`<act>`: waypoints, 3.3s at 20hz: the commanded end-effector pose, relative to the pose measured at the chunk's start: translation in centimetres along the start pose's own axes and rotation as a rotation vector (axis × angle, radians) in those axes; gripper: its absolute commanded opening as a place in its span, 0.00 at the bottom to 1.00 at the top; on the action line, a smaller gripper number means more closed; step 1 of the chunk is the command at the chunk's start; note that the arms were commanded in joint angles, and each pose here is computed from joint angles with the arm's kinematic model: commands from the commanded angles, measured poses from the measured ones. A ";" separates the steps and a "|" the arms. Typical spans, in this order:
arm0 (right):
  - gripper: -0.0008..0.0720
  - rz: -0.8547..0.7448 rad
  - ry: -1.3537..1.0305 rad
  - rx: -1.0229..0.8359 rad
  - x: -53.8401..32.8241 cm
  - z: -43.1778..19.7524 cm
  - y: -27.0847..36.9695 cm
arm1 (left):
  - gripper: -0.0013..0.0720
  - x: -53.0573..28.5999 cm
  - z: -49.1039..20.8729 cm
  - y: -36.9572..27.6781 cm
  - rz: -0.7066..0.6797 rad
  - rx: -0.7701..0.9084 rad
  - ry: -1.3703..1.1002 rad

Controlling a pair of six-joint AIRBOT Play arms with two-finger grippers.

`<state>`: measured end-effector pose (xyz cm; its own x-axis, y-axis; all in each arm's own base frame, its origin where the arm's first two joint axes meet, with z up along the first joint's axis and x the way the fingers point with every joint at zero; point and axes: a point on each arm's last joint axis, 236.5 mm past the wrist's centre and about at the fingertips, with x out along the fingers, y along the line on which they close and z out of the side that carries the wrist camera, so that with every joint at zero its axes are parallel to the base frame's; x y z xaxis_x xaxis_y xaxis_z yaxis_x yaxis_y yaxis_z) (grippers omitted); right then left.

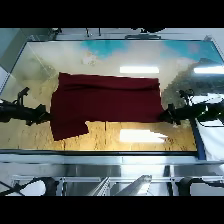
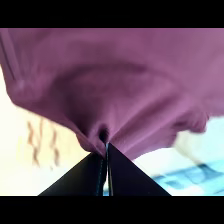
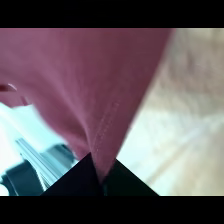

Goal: Fold the shirts.

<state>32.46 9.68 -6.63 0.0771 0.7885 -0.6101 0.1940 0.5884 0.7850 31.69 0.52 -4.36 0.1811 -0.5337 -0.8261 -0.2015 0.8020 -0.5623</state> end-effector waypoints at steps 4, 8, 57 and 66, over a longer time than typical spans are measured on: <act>0.04 -0.145 0.034 -0.009 -2.7 -2.5 -0.9 | 0.05 -4.7 -2.3 -1.6 -0.046 -0.006 -0.138; 0.04 0.001 -0.220 -0.100 -3.8 3.2 4.1 | 0.05 -7.3 2.6 -4.2 -0.064 0.100 -0.249; 0.14 -0.080 -0.256 -0.171 3.2 18.8 -2.6 | 0.48 1.6 19.6 -16.6 -0.192 0.517 -0.143; 0.04 0.006 -0.165 -0.186 1.8 17.8 1.7 | 0.12 15.3 13.2 -22.2 -0.219 0.578 0.051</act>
<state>50.93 7.68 -10.71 0.2871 0.7032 -0.6504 0.0233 0.6737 0.7387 52.97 -17.69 -0.79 0.1832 -0.6991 -0.6912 0.3944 0.6963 -0.5997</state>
